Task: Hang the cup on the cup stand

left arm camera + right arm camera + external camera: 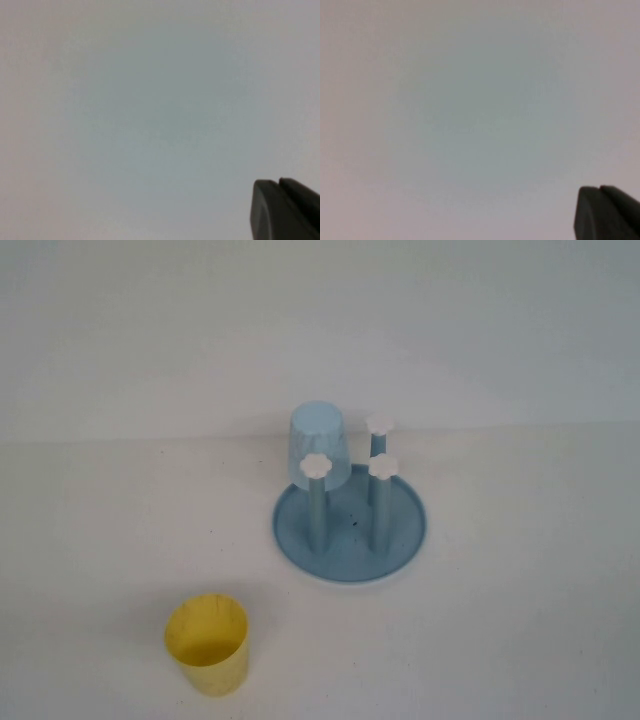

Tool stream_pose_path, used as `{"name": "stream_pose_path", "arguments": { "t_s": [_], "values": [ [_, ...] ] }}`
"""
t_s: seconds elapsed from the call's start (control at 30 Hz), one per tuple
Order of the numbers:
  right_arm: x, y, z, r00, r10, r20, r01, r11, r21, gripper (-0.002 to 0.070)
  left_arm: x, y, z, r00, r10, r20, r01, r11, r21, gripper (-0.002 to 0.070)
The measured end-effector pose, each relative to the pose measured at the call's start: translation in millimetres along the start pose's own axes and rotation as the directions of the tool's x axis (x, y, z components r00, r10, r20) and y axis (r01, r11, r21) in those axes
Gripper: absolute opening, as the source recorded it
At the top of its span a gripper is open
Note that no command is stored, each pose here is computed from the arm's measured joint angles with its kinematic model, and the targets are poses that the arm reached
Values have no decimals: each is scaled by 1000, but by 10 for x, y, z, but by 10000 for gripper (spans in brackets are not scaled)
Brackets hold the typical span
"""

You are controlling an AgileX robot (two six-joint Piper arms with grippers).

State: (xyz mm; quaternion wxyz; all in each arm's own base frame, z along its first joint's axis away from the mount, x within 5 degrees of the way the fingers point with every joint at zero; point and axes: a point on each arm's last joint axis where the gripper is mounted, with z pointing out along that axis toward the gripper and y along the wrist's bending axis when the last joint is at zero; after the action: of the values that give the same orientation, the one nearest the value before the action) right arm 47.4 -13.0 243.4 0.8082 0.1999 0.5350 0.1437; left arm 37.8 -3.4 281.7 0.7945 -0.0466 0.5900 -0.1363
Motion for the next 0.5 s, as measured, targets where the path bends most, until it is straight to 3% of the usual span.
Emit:
{"name": "stream_pose_path", "arguments": {
  "t_s": [0.13, 0.27, 0.5],
  "values": [
    [-422, 309, 19, 975, -210, 66, 216, 971, -99, -1, -175, -45, 35, 993, 98, -59, -98, 995, -8, 1],
    [-822, 556, 22, 934, -345, 91, 354, 927, -121, -1, -215, -55, 183, 976, 134, -170, -139, 990, -18, 1],
    [-1012, 678, 329, 855, -512, -84, 505, 858, -94, -1, -226, -58, 517, 869, 178, -462, -210, 977, -18, 1]
  ]
}}
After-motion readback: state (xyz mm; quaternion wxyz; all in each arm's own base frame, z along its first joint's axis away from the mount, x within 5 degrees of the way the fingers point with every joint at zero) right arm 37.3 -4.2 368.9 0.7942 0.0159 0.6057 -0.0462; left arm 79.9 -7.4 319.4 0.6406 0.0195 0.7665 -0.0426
